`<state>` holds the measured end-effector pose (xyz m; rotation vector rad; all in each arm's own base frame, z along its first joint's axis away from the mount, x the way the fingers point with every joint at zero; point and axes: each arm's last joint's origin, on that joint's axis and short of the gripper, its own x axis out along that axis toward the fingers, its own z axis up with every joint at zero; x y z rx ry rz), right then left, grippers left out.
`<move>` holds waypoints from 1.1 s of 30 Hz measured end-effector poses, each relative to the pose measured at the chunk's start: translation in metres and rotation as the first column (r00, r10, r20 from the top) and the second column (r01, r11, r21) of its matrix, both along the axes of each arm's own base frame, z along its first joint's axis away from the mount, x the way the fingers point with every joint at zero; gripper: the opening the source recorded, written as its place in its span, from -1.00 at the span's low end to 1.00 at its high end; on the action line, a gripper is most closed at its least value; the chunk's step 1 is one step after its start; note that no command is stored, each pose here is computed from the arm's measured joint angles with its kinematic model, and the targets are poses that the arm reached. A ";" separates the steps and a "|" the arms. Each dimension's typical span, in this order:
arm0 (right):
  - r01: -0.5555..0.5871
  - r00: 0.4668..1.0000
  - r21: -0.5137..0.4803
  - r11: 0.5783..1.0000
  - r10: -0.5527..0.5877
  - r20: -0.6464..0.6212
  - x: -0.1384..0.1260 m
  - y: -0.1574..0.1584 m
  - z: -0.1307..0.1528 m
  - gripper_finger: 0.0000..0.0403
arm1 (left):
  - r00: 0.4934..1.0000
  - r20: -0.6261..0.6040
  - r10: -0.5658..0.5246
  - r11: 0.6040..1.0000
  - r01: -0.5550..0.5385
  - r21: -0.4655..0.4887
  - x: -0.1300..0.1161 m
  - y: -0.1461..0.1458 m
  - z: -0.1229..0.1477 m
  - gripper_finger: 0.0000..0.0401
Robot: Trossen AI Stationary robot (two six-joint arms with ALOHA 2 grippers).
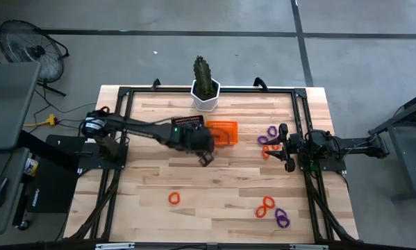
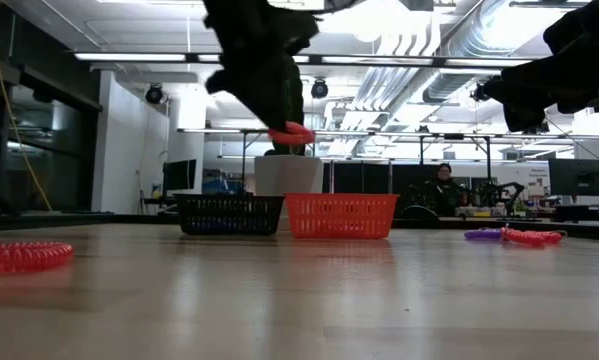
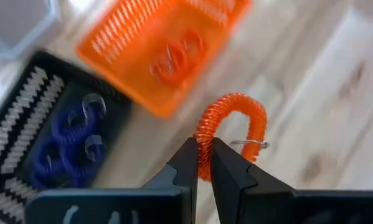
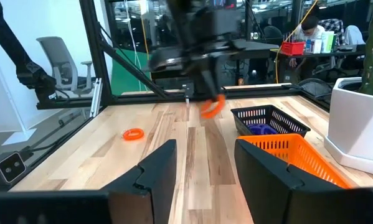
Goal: Sort spring keychains
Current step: Put the orange spring keychain in the orange bin
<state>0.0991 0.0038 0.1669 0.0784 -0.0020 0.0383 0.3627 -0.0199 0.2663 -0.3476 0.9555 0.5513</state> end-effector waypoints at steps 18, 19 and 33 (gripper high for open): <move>0.000 1.000 0.000 1.000 0.000 -0.001 0.000 0.000 0.000 -0.22 | 0.990 0.024 0.138 0.989 -0.136 -0.056 0.070 0.076 -0.029 -0.87; 0.000 1.000 0.000 1.000 0.000 0.000 0.000 0.000 0.000 -0.22 | 0.991 0.034 0.130 0.990 -0.128 -0.057 0.076 0.076 -0.028 -0.87; 0.000 1.000 0.000 1.000 0.000 -0.001 0.000 0.000 0.000 -0.21 | 0.987 -0.021 0.158 0.987 -0.158 -0.005 0.092 0.083 -0.037 -0.33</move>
